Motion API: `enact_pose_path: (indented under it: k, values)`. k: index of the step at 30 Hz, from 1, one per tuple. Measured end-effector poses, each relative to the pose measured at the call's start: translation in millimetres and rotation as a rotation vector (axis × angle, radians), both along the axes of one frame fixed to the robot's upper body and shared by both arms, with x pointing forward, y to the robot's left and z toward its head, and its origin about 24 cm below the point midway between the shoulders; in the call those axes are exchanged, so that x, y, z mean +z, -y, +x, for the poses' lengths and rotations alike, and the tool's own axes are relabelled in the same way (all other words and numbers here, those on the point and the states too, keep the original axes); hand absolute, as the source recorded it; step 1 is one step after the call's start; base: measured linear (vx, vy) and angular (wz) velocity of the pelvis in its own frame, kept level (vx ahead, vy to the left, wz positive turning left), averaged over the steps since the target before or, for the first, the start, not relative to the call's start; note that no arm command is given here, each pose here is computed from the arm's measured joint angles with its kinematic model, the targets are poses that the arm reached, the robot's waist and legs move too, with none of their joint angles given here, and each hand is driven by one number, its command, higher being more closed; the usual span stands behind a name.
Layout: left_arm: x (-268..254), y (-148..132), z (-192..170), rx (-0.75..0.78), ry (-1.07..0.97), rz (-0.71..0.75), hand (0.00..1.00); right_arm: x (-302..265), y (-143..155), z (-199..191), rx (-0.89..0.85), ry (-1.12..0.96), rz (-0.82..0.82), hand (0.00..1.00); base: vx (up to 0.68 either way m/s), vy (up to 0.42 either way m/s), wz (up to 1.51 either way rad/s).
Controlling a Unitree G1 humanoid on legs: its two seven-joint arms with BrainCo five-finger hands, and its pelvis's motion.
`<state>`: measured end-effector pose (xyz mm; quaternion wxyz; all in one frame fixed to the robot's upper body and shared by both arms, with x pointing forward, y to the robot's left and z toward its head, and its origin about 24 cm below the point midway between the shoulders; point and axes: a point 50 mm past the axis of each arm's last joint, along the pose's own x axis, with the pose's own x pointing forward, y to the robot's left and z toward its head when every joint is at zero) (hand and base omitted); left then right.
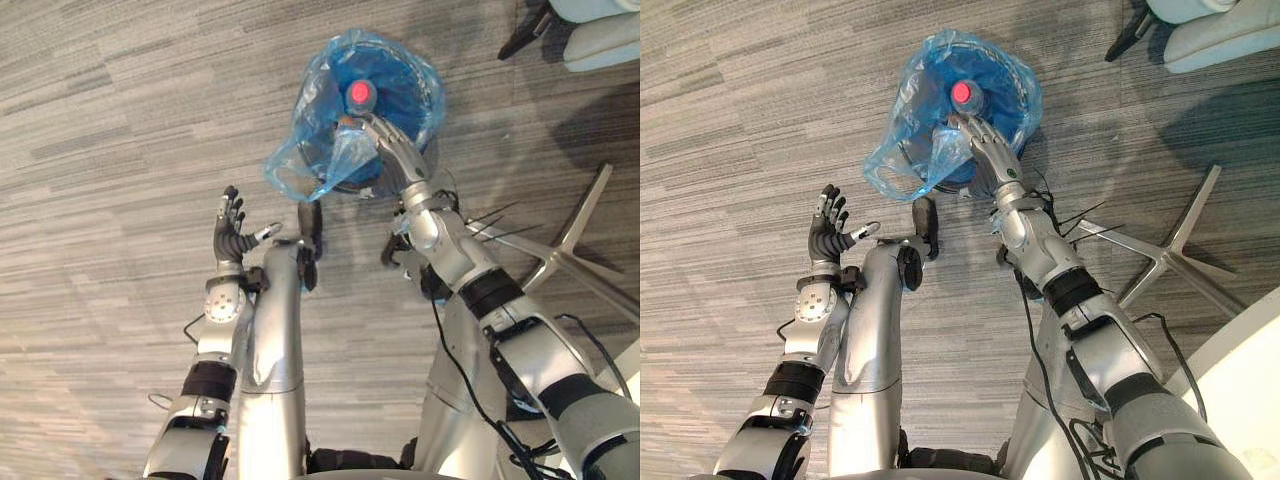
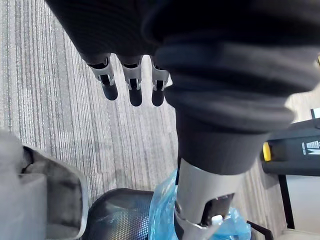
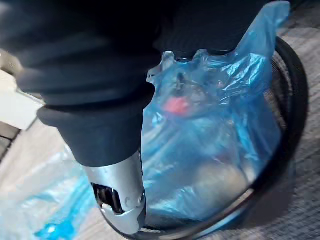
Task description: Gather rubbish on tea table into small bin, then transfer packed bag to large trash can.
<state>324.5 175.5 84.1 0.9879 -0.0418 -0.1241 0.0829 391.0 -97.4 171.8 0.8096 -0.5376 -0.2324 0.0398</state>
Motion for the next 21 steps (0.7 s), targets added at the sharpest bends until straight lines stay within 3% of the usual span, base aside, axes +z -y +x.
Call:
enact_pose_path:
  k: [5,12,17,21]
  values:
    - [2.8,0.4,3.3,-0.004,0.003,0.008,0.00,-9.0,-2.3,2.0,-0.009,-0.053,0.004,1.00,-0.02,0.024,0.01]
    - [3.0,0.1,3.5,-0.004,0.003,0.010,0.00,-1.3,-1.8,1.1,0.009,-0.058,0.128,1.00,0.00,0.005,0.00]
    - [3.2,-1.8,3.5,0.002,0.000,0.013,0.00,7.6,-2.7,-9.6,0.062,-0.032,0.315,1.00,-0.01,0.021,-0.04]
    - [-1.7,2.1,3.4,-0.006,-0.035,0.044,0.00,9.7,-8.3,-24.7,0.141,-0.050,0.594,1.00,-0.02,0.018,-0.06]
